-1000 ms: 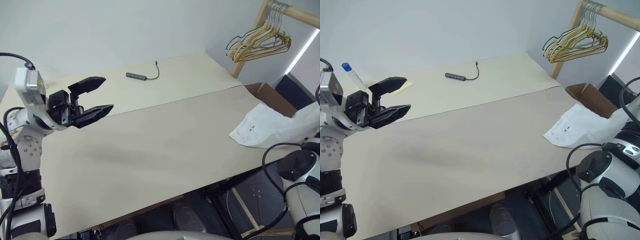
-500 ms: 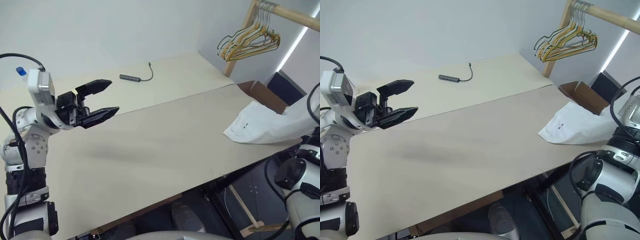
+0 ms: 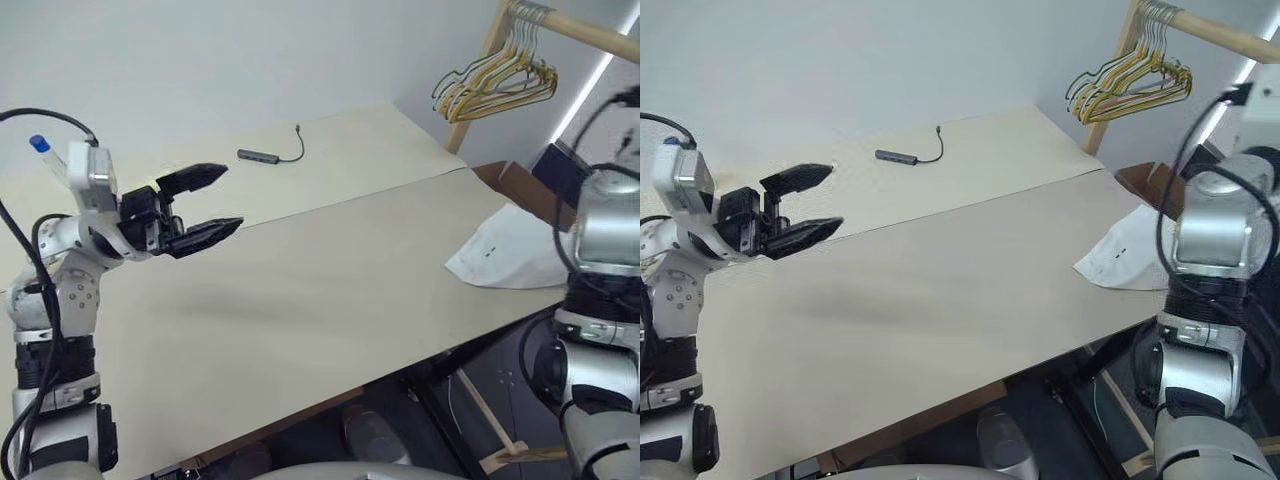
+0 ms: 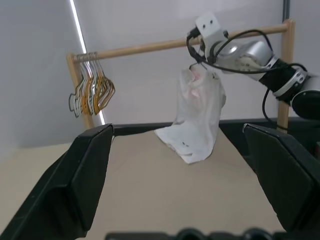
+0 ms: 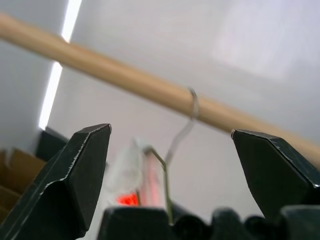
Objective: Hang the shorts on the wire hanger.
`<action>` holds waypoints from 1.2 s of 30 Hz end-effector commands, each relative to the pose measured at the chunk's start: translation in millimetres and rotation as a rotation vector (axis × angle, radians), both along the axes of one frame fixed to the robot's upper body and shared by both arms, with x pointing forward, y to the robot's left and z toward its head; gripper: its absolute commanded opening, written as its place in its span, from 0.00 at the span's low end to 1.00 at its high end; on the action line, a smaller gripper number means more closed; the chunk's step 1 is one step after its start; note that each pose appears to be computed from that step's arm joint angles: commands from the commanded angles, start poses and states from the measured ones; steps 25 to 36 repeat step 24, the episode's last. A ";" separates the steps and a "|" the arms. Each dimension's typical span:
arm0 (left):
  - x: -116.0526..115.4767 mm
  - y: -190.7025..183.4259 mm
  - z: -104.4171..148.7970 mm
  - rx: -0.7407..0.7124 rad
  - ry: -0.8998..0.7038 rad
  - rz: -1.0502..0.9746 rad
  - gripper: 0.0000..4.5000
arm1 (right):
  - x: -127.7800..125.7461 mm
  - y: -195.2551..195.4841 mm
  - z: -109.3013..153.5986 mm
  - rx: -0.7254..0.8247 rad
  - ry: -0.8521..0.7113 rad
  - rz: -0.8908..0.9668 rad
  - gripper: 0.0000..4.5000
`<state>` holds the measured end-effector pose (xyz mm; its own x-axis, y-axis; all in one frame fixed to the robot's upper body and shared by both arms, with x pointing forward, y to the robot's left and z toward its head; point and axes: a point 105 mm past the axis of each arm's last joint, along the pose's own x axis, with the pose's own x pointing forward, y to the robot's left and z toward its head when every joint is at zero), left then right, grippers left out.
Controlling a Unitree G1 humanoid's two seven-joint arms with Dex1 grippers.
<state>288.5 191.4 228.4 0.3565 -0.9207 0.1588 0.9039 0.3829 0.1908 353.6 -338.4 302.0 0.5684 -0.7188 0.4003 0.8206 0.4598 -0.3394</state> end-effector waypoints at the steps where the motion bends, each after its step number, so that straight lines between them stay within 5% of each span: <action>1: -2.0 8.8 -8.3 0.097 0.017 0.090 1.00 | 15.8 48.0 11.8 -0.118 0.007 0.229 1.00; 8: -14.6 27.6 -57.7 0.206 0.150 0.272 1.00 | 42.4 144.8 -38.8 -0.159 0.279 0.803 1.00; 15: -35.6 34.0 -78.6 0.240 0.201 0.386 1.00 | 15.9 215.6 -104.1 -0.274 0.633 1.306 1.00; 23: -43.4 38.6 -81.2 0.272 0.209 0.436 1.00 | -1.2 221.2 -145.3 -0.377 0.858 1.426 1.00; 36: -43.9 39.1 -82.0 0.274 0.216 0.438 1.00 | -1.3 221.4 -146.7 -0.388 0.863 1.426 1.00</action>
